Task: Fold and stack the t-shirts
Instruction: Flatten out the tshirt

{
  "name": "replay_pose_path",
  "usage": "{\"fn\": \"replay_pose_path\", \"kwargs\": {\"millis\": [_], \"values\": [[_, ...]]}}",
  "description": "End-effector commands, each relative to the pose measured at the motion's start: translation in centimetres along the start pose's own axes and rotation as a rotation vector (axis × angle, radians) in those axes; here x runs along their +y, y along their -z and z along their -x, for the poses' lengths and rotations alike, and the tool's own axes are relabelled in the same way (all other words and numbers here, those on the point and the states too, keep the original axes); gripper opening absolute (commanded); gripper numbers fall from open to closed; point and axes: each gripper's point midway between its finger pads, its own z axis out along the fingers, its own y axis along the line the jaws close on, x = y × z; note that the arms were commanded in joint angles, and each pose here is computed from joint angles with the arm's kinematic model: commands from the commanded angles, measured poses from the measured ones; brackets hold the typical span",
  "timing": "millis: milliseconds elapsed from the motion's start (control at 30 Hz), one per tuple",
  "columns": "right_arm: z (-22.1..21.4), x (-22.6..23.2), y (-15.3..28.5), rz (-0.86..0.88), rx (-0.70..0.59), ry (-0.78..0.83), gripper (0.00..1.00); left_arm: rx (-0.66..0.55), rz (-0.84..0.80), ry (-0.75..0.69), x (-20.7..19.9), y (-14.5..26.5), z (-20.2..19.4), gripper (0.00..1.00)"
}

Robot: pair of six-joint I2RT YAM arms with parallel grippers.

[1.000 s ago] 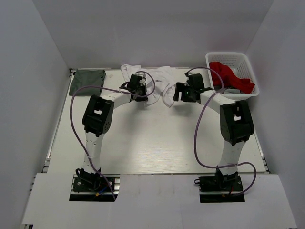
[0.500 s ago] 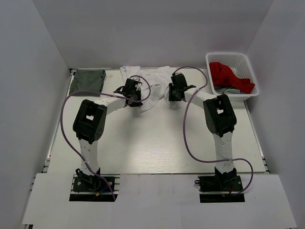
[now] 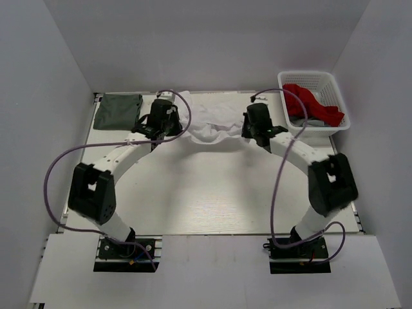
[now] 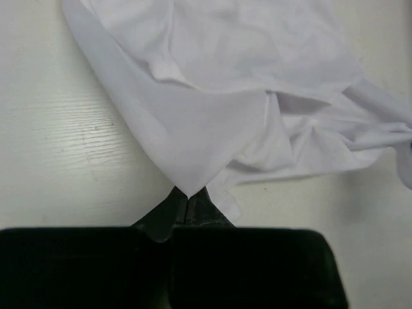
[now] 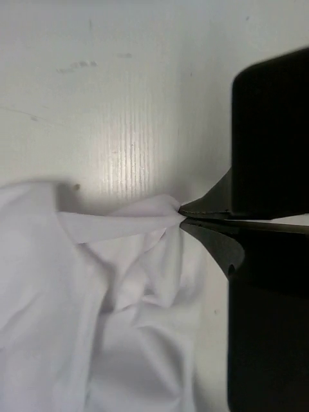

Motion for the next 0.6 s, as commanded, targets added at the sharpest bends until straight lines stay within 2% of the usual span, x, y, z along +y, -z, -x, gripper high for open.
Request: {"fn": "replay_pose_path", "kwargs": {"millis": [0,33,67,100,167,200,300,333,433,467,500,567], "values": [[7.7,0.7,6.6,0.088,-0.299,-0.059,0.00,-0.166,-0.047,0.019,-1.1,5.4,4.6,0.00],[9.7,0.5,9.9,0.116,-0.385,-0.066,0.00,-0.211,-0.078,0.023,-1.5,7.6,5.6,0.00],[9.3,0.6,9.7,0.124,-0.379,-0.059,0.00,-0.246,-0.094,0.026,-1.8,9.0,6.5,0.00],[10.3,0.4,12.7,0.156,-0.437,-0.063,0.00,-0.262,-0.117,0.025,-2.2,10.1,6.8,0.00],[11.0,0.5,14.6,0.184,-0.474,-0.045,0.00,-0.319,-0.172,0.026,-3.1,12.9,8.2,0.00],[12.4,0.4,17.6,0.209,-0.542,-0.052,0.00,-0.380,-0.208,0.028,-3.6,15.7,9.5,0.00],[14.1,-0.1,21.8,0.226,-0.614,-0.036,0.00,-0.489,-0.202,0.047,-3.5,20.7,12.4,0.00],[15.5,-0.6,24.0,0.217,-0.670,-0.050,0.00,-0.562,-0.211,0.059,-3.4,24.0,13.9,0.00],[17.4,-1.5,29.5,0.235,-0.778,-0.056,0.00,-0.656,-0.237,0.073,-3.4,29.1,15.5,0.00],[18.8,-1.7,32.8,0.260,-0.852,-0.060,0.00,-0.697,-0.293,0.065,-4.0,31.8,15.7,0.00],[18.3,-1.4,33.5,0.282,-0.840,-0.045,0.00,-0.717,-0.328,0.057,-4.5,33.1,15.9,0.00],[19.4,-1.2,38.2,0.354,-0.918,-0.039,0.00,-0.733,-0.414,0.028,-5.7,36.1,16.0,0.00]]}}
